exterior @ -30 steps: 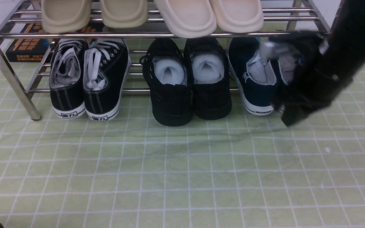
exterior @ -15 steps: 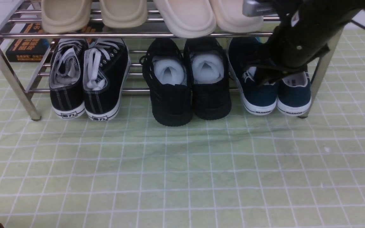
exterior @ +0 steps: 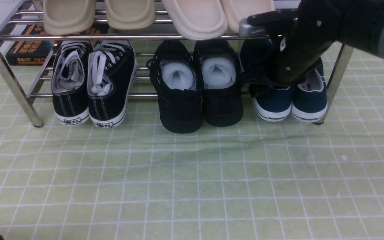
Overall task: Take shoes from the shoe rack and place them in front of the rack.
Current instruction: Use the right arm to clamp a shoe on the right side of the shoe rack, then use the right arm to take out the clamped shoe from the shoe rack and put it down
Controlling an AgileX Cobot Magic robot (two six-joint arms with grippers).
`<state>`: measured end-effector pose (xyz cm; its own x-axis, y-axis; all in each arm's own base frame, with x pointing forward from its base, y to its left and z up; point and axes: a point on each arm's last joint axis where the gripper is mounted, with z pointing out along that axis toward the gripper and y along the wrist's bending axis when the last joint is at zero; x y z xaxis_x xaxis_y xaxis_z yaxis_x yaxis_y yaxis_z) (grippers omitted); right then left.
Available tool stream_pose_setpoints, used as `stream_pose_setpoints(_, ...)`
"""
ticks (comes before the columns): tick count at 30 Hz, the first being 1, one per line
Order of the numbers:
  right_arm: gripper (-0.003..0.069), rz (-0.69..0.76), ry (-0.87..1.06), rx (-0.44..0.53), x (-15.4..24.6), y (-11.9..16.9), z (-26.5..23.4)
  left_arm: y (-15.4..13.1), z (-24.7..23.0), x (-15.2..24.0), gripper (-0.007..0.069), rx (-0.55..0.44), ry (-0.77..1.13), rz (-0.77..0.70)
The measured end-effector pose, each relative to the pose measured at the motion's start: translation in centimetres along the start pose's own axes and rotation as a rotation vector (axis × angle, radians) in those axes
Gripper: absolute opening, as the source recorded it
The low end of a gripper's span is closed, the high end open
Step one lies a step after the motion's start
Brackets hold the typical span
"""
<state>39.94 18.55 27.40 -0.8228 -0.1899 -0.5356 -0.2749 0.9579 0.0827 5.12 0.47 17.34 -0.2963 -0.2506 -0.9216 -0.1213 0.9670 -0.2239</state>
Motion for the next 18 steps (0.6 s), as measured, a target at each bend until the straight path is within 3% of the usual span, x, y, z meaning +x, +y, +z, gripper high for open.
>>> stream_pose_setpoints(4, 0.036, -0.004, -0.002, 0.002, 0.1, 0.0, 1.2, 0.0, 0.0, 0.0, 0.0239, 0.0, 0.0, 0.0)
stream_pose_setpoints(10, 0.0049, -0.011, -0.008, 0.01, 0.0, -0.1, 0.6, 0.0, 0.0, 0.0, 0.0239, 0.0, 0.0, 0.0)
stream_pose_setpoints(18, 0.0041, 0.005, 0.022, -0.003, 0.2, -0.1, -4.7, 0.0, 0.0, 0.0, 0.0239, 0.0, 0.0, 0.0)
